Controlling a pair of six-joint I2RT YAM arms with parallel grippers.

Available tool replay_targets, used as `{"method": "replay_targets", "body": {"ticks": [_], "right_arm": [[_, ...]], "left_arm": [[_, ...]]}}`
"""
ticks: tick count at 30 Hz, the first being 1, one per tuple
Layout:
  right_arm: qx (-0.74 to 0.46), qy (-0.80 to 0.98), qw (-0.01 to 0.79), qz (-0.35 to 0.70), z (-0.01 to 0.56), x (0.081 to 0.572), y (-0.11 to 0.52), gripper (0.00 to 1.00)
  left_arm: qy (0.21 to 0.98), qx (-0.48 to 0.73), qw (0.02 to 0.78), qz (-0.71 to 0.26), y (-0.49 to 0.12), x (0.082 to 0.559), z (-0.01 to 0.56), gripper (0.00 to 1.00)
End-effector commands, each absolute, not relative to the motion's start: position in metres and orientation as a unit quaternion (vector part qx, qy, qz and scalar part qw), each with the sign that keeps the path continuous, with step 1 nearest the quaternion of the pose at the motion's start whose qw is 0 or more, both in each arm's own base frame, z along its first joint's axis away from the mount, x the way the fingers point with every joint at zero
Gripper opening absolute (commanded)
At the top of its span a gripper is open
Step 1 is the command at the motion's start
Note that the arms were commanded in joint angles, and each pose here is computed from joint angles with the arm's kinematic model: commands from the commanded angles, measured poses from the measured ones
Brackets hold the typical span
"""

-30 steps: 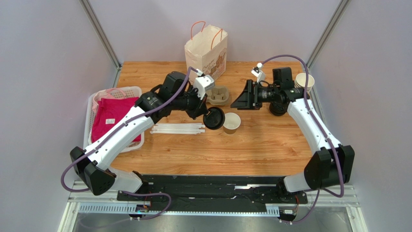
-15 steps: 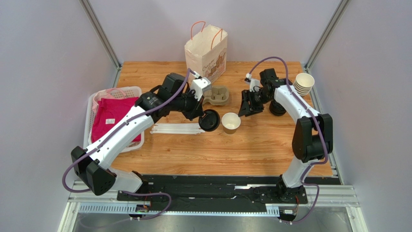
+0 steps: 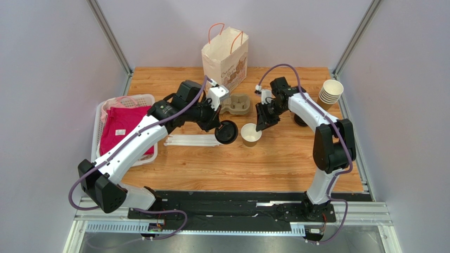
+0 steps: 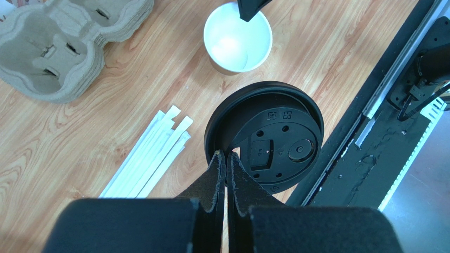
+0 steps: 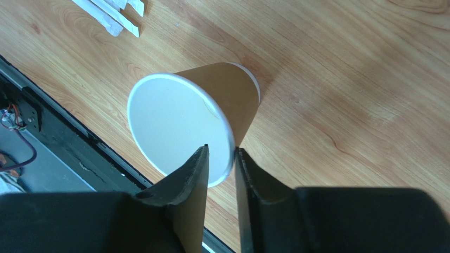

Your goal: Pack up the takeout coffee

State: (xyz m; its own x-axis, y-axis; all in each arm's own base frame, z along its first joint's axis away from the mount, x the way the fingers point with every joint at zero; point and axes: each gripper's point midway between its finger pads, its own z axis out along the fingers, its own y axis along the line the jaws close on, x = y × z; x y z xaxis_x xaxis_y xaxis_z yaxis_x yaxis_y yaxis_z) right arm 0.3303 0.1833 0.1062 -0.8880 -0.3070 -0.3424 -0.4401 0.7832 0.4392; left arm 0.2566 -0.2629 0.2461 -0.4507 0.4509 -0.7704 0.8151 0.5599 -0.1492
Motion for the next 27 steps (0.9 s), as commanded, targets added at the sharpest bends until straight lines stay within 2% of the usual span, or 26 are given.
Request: {"method": "replay_targets", "body": {"ticks": [1,8,16,22,25,26,27], "right_arm": [[-0.235,0.932,0.148,0.232,0.107,0.338,0.188,0.24],[-0.274,0.923,0.128,0.237,0.107,0.303,0.214,0.0],[-0.291,0.915,0.12,0.252,0.116,0.26,0.24,0.0],[-0.3,0.91,0.122,0.26,0.128,0.249,0.25,0.13],[-0.301,0.907,0.121,0.268,0.133,0.245,0.252,0.28],[-0.302,0.905,0.124,0.272,0.137,0.245,0.253,0.37],[-0.302,0.904,0.126,0.275,0.142,0.244,0.252,0.41]], "left_arm": [[0.801,0.4,0.362,-0.261,-0.26,0.255,0.252,0.0],[0.796,0.41,0.358,-0.265,-0.259,0.25,0.251,0.0],[0.798,0.427,0.334,-0.262,-0.263,0.241,0.232,0.0],[0.799,0.447,0.309,-0.259,-0.268,0.226,0.213,0.0],[0.8,0.452,0.3,-0.258,-0.269,0.22,0.206,0.0],[0.799,0.456,0.297,-0.258,-0.271,0.217,0.205,0.0],[0.798,0.458,0.294,-0.258,-0.272,0.216,0.203,0.0]]}}
